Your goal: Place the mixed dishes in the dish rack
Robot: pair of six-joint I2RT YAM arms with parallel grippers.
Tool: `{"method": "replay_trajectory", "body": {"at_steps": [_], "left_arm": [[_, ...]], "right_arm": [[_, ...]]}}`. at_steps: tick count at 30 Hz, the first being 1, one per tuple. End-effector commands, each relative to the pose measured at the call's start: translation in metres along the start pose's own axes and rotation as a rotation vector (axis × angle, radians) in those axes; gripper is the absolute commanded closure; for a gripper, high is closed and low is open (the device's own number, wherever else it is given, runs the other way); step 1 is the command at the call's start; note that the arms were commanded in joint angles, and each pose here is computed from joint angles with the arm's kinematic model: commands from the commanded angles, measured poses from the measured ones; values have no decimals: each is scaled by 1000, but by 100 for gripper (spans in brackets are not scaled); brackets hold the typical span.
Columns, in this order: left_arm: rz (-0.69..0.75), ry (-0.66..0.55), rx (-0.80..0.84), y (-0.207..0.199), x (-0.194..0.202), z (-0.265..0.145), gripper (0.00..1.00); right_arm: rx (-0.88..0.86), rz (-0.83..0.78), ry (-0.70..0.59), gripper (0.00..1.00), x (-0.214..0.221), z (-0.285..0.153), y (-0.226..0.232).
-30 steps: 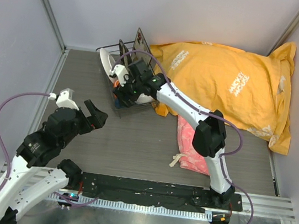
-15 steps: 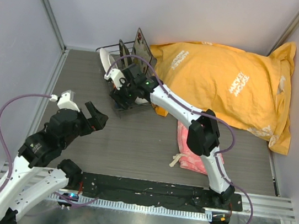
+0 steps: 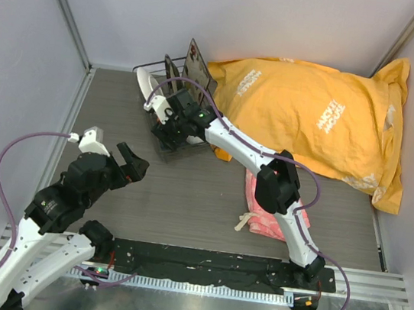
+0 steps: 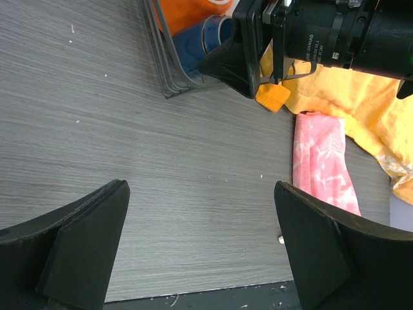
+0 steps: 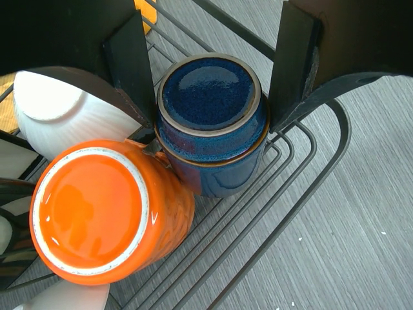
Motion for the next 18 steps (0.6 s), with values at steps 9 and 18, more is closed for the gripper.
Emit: {"method": "replay_trajectory", "body": {"at_steps": [9,18], "left_arm": [[-3,-7,-4,1,1,2,0],[-5,-8,-3,2,1,1,0]], "right_arm": [[22,-30,5,74,-6,-7,2],[15,-23,15,66,-4,-6,3]]}}
Point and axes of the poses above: each gripper's point midway between its finger pads, its own z axis out along the fingers, its own y axis along the line the jaws close on, x = y × z, the point moved 5 cm from there along -z, back along the fingers, and after that the axes turned 15 degrees about z, right-handed, at the moved point
